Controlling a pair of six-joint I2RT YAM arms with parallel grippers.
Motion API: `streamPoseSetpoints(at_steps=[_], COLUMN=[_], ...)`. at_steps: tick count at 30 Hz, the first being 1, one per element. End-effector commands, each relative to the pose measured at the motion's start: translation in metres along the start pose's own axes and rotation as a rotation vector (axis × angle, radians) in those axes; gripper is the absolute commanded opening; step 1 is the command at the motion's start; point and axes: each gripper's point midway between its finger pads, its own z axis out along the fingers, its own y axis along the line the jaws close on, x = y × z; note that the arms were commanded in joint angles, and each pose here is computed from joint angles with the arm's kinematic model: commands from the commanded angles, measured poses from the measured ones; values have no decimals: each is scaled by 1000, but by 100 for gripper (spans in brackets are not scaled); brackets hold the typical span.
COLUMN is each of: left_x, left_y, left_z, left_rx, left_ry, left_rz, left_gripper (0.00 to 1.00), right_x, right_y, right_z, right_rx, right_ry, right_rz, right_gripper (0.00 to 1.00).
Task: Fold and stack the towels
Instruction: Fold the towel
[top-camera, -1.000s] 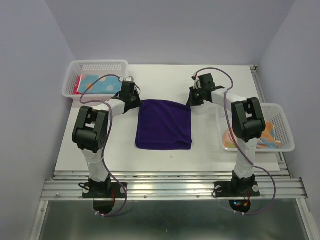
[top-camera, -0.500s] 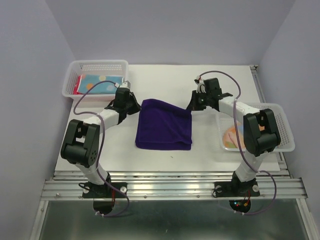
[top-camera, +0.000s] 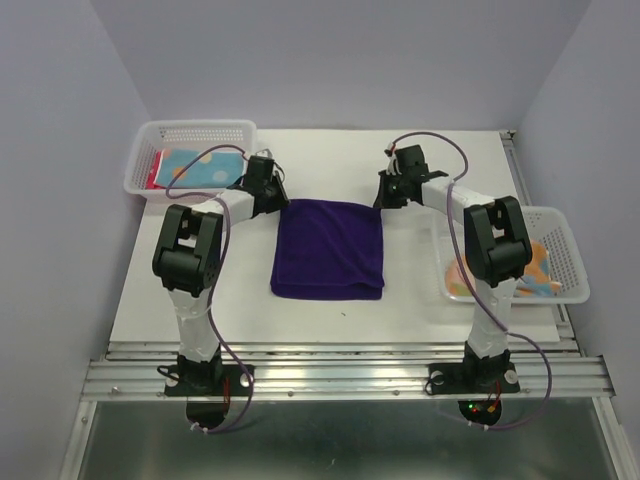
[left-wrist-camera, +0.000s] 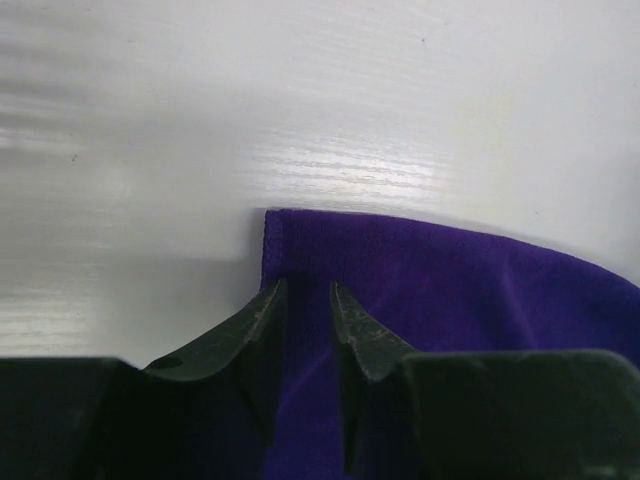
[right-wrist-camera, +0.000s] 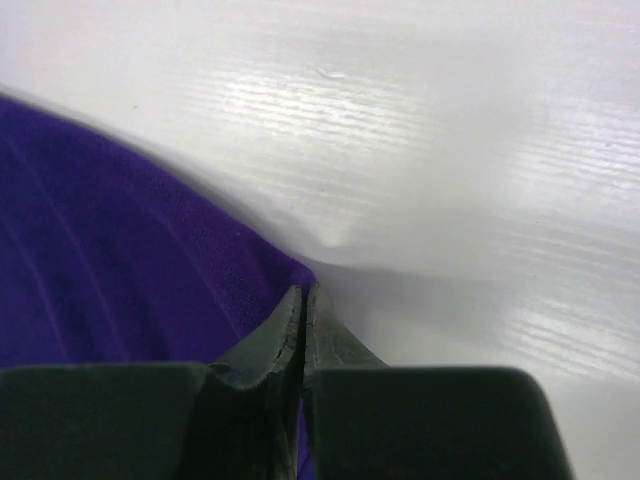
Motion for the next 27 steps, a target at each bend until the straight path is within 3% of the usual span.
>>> streamPoseSetpoints(at_steps=[1,16,20,27], left_x=[-16,-6,-3,-16], left_y=[1,11,3,-2], left_z=[-2,25,28,-7], left_rx=[-49,-103,-64,-38], left_ry=[-28,24,40,-54], left_rz=[21,27,32,25], left_gripper=[35,41,0,0], right_x=[-36,-25,-23,-31], right_y=[-2,-2,-2,11], right_z=[2,14,14,-11], right_rx=[53,22,22,-15], right_ry=[-66,-31,-24,-57], right_rz=[-11,-21,-23,-59], right_gripper=[1,1,1,1])
